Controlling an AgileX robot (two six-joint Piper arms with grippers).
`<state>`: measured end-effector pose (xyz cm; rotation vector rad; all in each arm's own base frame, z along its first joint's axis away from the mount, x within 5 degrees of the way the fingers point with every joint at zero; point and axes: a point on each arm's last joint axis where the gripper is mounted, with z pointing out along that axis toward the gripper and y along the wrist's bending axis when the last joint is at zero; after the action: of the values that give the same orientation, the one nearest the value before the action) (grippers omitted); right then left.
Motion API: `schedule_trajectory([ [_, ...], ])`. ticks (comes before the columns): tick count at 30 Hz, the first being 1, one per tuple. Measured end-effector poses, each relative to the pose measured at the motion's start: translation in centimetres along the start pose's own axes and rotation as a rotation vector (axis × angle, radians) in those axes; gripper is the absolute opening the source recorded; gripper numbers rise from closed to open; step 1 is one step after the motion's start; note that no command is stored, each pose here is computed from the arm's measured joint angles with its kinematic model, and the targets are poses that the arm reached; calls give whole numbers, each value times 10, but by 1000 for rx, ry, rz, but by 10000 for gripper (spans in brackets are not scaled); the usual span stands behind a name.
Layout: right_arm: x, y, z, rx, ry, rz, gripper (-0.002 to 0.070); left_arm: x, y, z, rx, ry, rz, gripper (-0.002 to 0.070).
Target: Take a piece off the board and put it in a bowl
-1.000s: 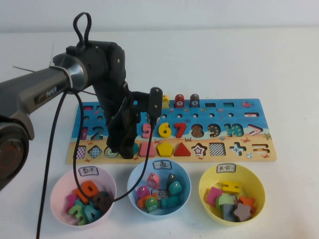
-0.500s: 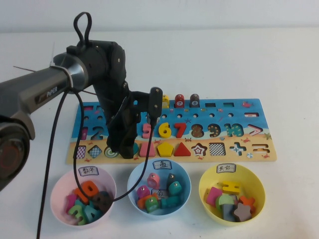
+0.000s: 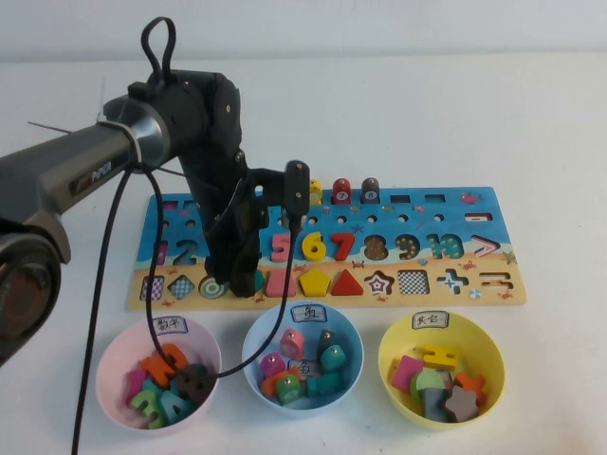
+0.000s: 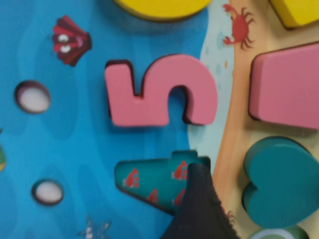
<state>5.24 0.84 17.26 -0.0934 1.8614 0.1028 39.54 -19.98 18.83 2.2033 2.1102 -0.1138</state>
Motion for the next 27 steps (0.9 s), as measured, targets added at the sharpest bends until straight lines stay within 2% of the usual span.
schedule_trajectory([
  [7, 0, 0, 0, 0, 0, 0, -18, -4, 6, -12, -37, -16, -87, 442],
  [27, 0, 0, 0, 0, 0, 0, -18, -5, 5, -8, -20, -30, -116, 441],
])
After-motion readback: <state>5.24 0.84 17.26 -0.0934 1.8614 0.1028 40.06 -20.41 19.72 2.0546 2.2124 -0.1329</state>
